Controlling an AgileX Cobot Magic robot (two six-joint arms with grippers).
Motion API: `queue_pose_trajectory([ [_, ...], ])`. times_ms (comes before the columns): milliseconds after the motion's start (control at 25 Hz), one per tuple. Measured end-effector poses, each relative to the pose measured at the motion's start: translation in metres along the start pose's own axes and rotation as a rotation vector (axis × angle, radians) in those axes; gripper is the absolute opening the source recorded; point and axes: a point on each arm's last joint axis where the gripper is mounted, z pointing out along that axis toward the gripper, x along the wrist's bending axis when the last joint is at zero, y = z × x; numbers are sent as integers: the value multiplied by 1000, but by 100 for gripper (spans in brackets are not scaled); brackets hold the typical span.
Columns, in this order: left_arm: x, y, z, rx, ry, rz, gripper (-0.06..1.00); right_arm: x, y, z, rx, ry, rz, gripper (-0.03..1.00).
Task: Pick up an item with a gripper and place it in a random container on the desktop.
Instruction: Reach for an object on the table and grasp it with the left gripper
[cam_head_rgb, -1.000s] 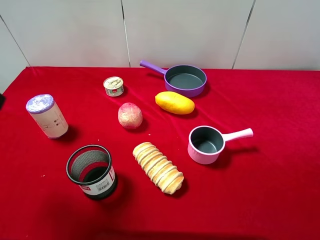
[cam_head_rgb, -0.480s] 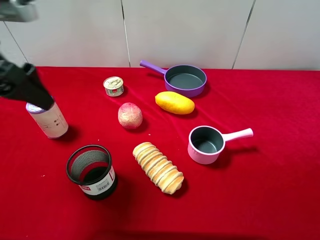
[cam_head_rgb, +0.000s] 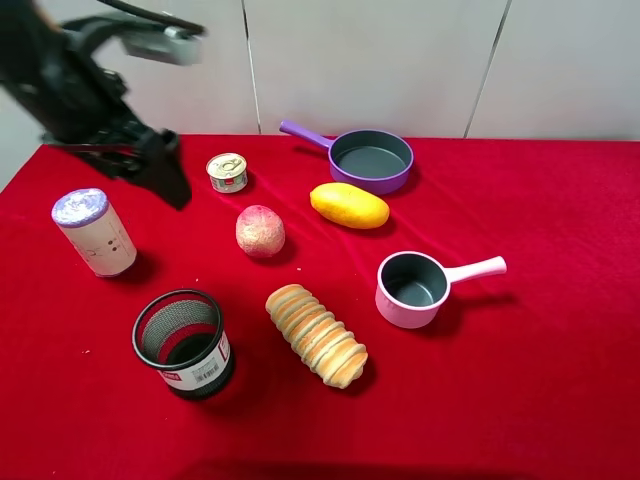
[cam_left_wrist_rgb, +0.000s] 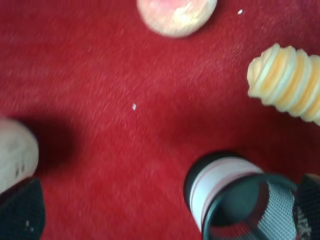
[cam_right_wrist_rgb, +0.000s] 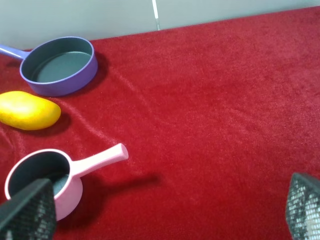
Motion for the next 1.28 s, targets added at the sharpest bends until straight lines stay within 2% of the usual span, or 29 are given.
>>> queue_pose_trajectory([
  [400,-11,50,64,80,-15,86,99,0,0,0,0,0,0,69],
  [760,-18,85,111,110,-11,140,99,0,0,0,0,0,0,69],
  [1000,-18,95,134,131,-12,148,99,0,0,0,0,0,0,69],
  [1280,-15,92,155,179,-8,153,99,0,0,0,0,0,0,69],
])
